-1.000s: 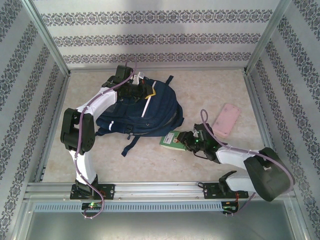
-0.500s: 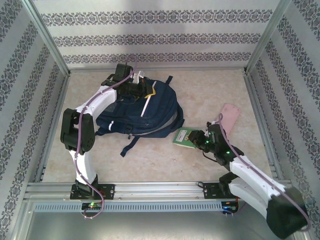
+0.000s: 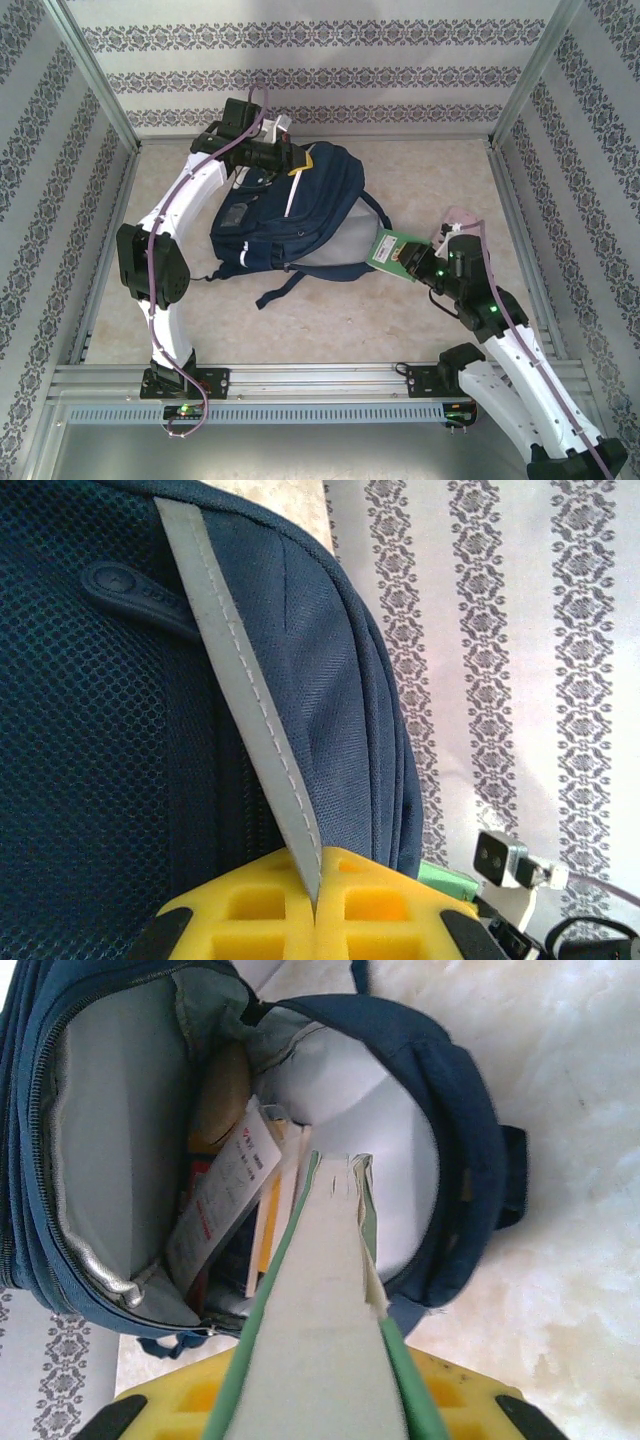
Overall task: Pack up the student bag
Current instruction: Pick up the loose stationery at the center of the table, then place the loose stationery in the student bag.
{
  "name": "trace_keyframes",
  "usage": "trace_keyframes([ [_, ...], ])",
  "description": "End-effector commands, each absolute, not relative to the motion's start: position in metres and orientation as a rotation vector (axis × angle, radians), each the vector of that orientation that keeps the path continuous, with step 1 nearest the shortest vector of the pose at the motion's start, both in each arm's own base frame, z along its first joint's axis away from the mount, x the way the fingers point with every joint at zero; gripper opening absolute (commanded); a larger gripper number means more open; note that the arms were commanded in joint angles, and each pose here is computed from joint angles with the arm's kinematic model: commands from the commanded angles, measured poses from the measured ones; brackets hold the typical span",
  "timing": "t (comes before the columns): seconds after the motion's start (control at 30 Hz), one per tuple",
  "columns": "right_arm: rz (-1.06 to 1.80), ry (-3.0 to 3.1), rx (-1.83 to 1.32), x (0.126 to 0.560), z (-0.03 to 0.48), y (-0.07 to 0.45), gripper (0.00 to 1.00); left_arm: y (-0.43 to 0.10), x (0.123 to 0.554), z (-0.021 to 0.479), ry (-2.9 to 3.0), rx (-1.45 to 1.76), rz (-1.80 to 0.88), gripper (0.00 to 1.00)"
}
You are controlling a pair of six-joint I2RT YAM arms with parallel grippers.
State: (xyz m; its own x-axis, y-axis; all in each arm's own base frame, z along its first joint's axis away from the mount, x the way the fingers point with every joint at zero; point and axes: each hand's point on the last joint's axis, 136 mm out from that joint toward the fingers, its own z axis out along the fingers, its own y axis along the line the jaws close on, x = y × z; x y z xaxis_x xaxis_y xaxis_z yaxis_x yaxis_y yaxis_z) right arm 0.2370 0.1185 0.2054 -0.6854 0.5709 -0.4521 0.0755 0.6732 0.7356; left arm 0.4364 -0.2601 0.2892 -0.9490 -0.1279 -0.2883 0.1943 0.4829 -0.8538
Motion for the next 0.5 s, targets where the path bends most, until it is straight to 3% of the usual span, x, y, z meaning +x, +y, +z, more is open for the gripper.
trace_keyframes([
  [0.0, 1.011, 2.115, 0.409, 0.251, 0.238, 0.132, 0.0, -0.268, 0.411, 0.361, 2.239, 0.275, -1.566, 0.0],
  [0.47, 1.45, 1.956, 0.352, 0.338, 0.261, 0.214, 0.0, -0.264, 0.408, 0.388, 2.145, 0.302, -1.687, 0.0],
])
